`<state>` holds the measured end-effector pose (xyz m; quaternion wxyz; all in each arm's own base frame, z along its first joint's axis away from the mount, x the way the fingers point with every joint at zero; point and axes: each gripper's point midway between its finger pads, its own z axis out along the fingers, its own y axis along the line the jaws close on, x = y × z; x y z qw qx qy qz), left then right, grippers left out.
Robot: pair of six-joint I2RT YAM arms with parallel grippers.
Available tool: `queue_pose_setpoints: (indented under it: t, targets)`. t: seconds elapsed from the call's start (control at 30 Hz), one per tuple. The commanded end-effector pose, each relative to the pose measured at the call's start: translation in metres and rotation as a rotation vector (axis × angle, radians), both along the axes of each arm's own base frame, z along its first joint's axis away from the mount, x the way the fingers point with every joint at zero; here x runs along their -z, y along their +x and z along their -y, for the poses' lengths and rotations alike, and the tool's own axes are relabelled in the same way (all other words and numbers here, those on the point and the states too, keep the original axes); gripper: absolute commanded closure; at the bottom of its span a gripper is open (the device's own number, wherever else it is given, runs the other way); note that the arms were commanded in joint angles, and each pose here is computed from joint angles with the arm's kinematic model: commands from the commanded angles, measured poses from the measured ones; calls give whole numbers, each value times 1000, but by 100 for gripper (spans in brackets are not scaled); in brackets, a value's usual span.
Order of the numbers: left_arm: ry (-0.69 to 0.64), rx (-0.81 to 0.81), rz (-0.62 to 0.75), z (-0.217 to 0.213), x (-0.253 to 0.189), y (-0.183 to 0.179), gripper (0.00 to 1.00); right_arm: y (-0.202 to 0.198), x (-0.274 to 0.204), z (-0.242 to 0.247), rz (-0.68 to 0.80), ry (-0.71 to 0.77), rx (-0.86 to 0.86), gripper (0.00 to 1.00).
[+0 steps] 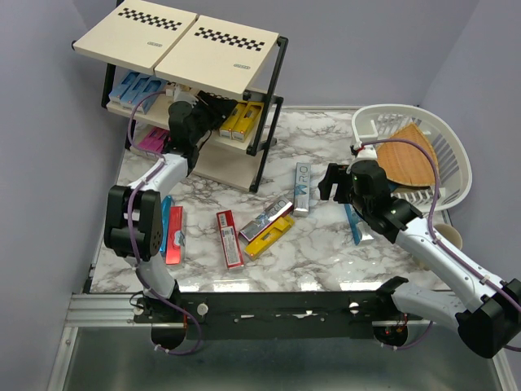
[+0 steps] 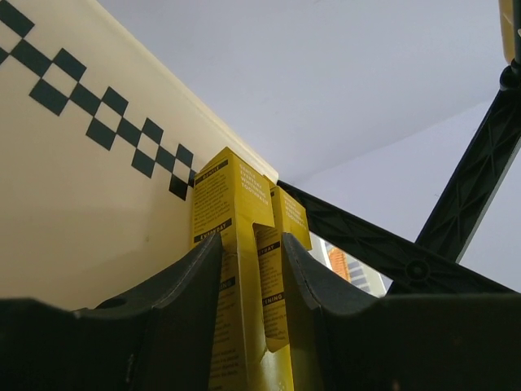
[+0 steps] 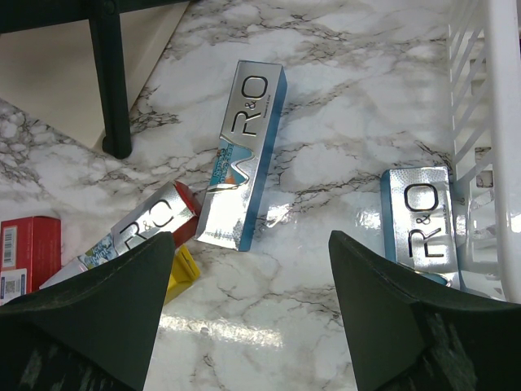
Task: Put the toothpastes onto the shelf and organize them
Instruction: Adjust the toothpaste on the shelf.
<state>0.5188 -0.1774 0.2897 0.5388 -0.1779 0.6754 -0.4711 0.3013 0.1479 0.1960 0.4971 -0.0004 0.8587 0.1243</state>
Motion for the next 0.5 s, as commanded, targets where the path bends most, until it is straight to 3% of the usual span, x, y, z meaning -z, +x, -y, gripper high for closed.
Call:
queue_pose_setpoints:
  t: [0.0, 0.47]
  targets:
    - [41, 62, -4, 12, 6, 4, 55, 3, -4, 3, 10, -12, 12, 15]
    - [96, 159, 20, 23, 2, -8, 52, 4, -2, 3, 7, -13, 11, 15]
